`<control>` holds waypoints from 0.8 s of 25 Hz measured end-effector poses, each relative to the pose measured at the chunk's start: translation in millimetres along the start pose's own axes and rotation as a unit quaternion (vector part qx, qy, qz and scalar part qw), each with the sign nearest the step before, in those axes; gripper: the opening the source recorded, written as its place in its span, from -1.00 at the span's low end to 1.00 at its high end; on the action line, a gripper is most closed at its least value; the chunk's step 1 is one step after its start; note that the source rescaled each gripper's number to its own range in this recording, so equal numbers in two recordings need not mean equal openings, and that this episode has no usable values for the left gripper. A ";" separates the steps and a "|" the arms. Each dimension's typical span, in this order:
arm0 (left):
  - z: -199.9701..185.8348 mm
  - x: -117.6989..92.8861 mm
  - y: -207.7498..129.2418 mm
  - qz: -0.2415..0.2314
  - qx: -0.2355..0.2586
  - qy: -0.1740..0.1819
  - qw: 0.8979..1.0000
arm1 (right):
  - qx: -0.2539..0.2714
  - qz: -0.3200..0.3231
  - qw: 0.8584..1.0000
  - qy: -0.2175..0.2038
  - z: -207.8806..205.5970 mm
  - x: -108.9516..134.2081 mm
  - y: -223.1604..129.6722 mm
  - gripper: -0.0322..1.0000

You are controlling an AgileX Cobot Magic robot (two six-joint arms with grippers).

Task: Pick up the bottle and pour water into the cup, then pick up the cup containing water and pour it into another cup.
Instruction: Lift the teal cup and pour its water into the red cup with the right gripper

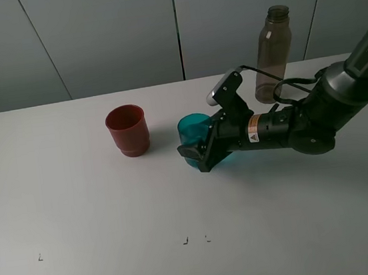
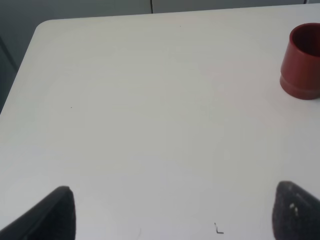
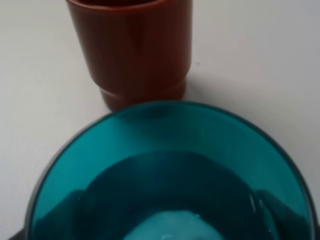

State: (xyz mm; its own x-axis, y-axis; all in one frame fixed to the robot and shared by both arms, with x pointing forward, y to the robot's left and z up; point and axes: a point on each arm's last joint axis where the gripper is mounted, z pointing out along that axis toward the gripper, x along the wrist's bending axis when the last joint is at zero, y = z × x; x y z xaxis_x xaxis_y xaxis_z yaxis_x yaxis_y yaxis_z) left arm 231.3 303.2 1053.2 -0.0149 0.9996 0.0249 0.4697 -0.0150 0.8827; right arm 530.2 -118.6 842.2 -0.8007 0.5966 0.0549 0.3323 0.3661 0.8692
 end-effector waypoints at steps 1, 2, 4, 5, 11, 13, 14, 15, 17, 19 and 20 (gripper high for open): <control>0.0 0.0 0.0 0.000 0.000 0.000 1.000 | 0.008 0.000 1.000 -0.010 -1.6 -1.9 2.6 -0.79; 0.0 0.0 0.0 0.000 0.000 0.000 1.000 | 0.015 0.001 1.000 -0.021 -3.1 -4.4 6.4 -0.79; 0.0 0.0 0.0 0.000 0.000 0.000 1.000 | 0.018 -0.001 0.999 -0.036 -5.0 -8.3 15.6 -0.79; 0.0 0.0 0.0 0.000 0.000 0.000 1.000 | 0.014 -0.004 0.999 -0.039 -5.2 -9.5 20.4 -0.79; 0.0 0.0 0.0 0.000 0.000 0.000 1.000 | -0.005 0.001 0.999 -0.053 1.5 -20.8 47.8 -0.79; 0.0 0.0 0.0 -0.003 0.000 0.000 1.000 | -0.004 0.002 0.998 -0.056 4.4 -24.5 55.3 -0.79; 0.0 0.0 0.0 -0.003 0.000 0.000 1.000 | -0.004 0.003 0.998 -0.058 5.7 -26.2 59.0 -0.79; 0.0 0.0 0.0 -0.003 0.000 0.000 1.000 | -0.003 0.003 0.998 -0.059 6.9 -27.1 61.9 -0.79; 0.0 0.0 0.0 -0.003 0.000 0.000 1.000 | 0.000 0.003 0.998 -0.066 9.8 -29.1 68.7 -0.79; 0.0 0.0 0.0 -0.003 0.000 0.000 1.000 | 0.004 -0.006 0.998 -0.069 13.7 -29.2 77.2 -0.79; 0.0 0.0 0.0 -0.003 0.000 0.000 1.000 | 0.007 -0.006 0.997 -0.073 15.1 -29.7 80.2 -0.79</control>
State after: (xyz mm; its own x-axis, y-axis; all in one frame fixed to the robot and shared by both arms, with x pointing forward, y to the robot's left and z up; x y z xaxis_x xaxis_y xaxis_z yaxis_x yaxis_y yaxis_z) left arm 231.3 303.2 1053.2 -0.0181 0.9997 0.0189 0.4696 -0.0082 0.8829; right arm 588.2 -96.2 902.9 -0.7241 0.6891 -0.0290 0.3310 0.3840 0.8619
